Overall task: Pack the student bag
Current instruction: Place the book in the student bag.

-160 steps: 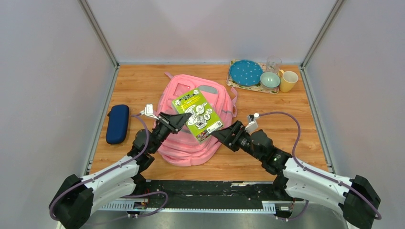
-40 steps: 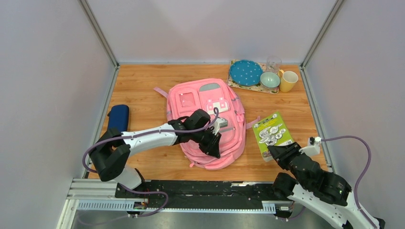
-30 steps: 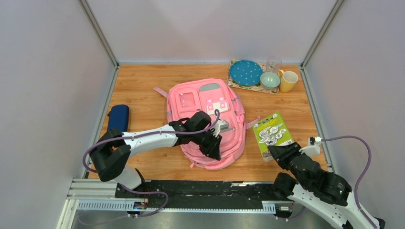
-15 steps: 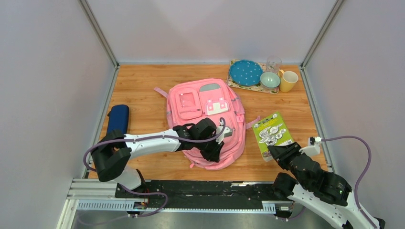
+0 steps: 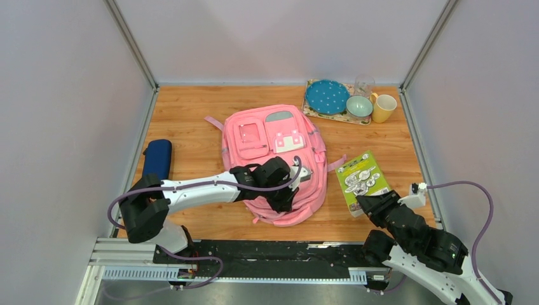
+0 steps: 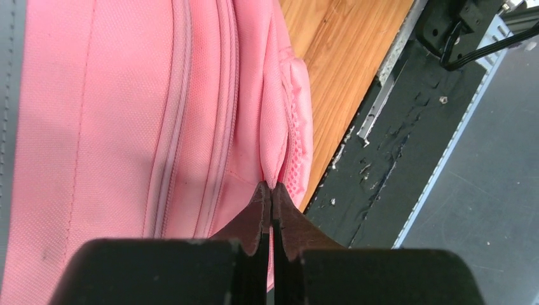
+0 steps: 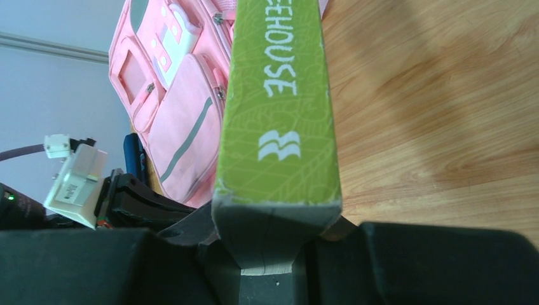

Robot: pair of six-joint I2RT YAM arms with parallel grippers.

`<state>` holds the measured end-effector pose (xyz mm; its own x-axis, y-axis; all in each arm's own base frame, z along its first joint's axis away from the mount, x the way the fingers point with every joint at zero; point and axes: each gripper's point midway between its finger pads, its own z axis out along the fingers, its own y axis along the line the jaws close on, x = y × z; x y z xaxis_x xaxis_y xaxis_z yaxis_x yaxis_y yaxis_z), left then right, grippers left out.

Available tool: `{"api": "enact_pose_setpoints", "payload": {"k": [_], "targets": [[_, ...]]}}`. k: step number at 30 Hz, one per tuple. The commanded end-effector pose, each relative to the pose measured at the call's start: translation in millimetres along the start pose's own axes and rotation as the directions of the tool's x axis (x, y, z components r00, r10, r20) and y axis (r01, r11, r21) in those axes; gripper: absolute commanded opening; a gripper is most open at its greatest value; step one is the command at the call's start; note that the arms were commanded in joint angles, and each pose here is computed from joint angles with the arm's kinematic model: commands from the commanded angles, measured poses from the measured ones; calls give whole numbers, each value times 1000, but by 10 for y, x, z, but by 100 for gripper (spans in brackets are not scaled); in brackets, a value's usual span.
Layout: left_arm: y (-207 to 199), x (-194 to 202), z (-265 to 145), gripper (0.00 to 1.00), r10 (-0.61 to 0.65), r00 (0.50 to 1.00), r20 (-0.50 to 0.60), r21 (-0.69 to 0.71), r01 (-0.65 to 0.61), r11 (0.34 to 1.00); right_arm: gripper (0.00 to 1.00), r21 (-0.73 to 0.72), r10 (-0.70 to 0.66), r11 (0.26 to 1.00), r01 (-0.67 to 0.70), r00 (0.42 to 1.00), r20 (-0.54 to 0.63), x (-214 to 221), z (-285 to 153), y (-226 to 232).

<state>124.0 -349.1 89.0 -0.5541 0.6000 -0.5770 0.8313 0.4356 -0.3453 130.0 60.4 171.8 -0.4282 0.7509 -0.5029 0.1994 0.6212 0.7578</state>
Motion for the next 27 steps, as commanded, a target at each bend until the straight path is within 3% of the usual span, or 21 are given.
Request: {"api": "enact_pose_setpoints", "payload": {"k": [1,7,11,16,20,23,27], "targets": [[-211,-535,-277,0,86,987,138,37,-92,995,0,-114,121,987,-116,992,39,-204,-143,217],[-183,-760,-476,0,114,969,217,-29,-110,993,0,-118,109,987,-109,994,-1,-126,-152,226],[-13,-970,-664,0,111,942,315,-158,-63,985,0,-129,120,983,-129,990,-76,-3,-194,257],[22,-1322,-1132,0,128,839,529,-245,7,970,0,-176,134,971,-164,976,-169,164,-220,397],[62,-1488,-1439,0,178,750,637,-323,50,945,0,-247,151,947,-207,962,-226,251,-240,601],[6,-1578,-1576,0,215,700,681,-344,47,938,0,-316,164,918,-240,954,-250,270,-255,797],[-34,-1618,-1577,0,232,686,690,-353,40,935,0,-411,207,858,-307,940,-269,228,-293,1078]]}}
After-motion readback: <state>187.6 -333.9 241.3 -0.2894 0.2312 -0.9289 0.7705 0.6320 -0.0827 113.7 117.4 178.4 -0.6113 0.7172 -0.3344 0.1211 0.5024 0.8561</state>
